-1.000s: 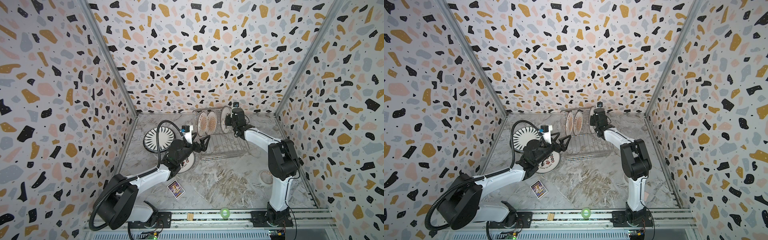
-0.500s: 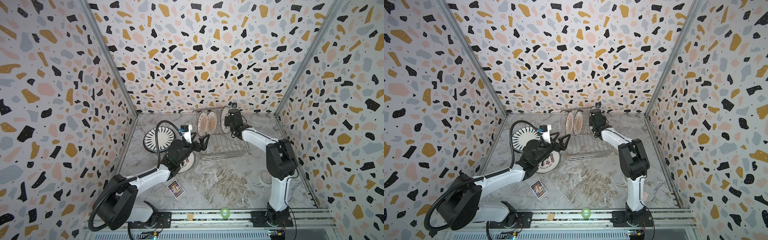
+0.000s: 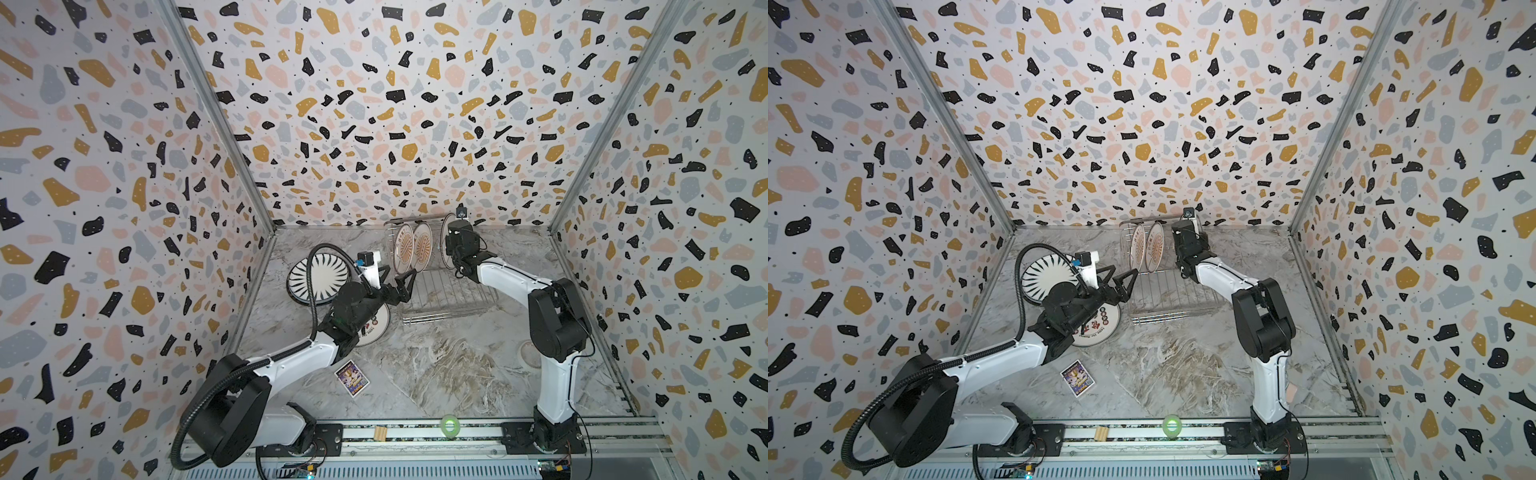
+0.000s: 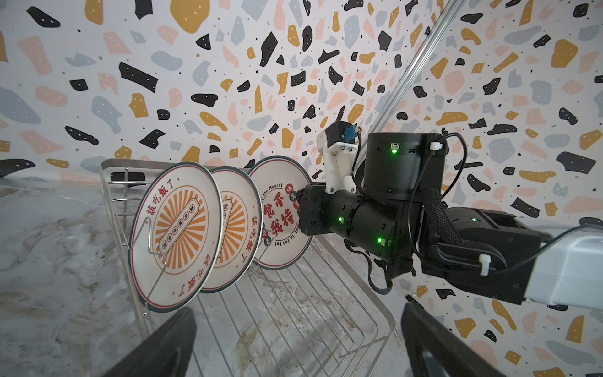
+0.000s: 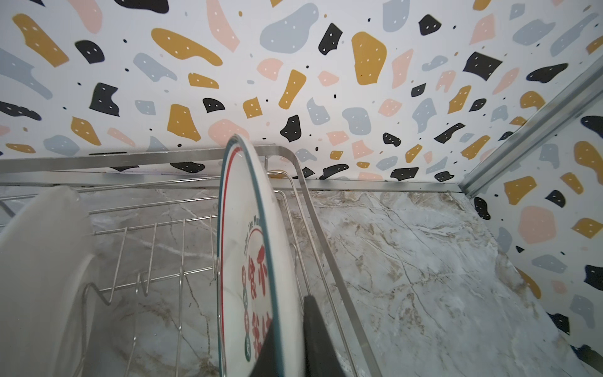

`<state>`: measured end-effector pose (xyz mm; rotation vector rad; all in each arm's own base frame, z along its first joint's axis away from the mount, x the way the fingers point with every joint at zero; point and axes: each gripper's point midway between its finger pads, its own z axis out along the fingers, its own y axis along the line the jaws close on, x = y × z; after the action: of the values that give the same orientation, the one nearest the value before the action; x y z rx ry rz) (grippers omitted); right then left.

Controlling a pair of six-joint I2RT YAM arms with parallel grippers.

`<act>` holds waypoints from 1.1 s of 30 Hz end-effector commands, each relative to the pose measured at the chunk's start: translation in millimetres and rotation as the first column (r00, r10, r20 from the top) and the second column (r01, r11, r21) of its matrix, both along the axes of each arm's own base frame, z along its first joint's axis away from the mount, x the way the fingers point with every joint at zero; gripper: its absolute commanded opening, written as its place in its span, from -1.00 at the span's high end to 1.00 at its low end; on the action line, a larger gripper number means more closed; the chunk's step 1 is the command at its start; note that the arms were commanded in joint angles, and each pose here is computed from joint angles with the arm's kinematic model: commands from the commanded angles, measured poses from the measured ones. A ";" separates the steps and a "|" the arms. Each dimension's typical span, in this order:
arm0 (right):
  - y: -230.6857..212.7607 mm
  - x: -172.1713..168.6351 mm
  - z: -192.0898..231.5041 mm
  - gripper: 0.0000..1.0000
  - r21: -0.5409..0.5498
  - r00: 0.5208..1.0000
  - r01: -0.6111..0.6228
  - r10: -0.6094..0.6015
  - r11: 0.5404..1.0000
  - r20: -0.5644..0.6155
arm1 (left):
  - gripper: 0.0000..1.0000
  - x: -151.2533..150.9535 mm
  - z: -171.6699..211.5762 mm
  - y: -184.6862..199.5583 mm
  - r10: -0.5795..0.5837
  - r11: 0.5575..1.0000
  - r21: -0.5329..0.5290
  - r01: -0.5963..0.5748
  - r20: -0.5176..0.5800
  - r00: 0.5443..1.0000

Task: Unload the plates from the dish rack
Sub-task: 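Close the right gripper on the red-lettered plate rim and lift it out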

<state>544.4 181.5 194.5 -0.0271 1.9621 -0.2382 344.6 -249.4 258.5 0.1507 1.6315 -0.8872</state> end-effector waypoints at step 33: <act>-45.3 -133.6 144.1 0.93 0.177 0.920 -0.094 0.017 0.980 0.392 | -0.99 -10.9 27.1 16.7 0.048 0.988 -0.149 -0.039 0.059 0.997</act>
<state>422.8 132.8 293.7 0.0278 1.7050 -0.2103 338.9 -239.9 262.6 0.0611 1.5873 -0.9474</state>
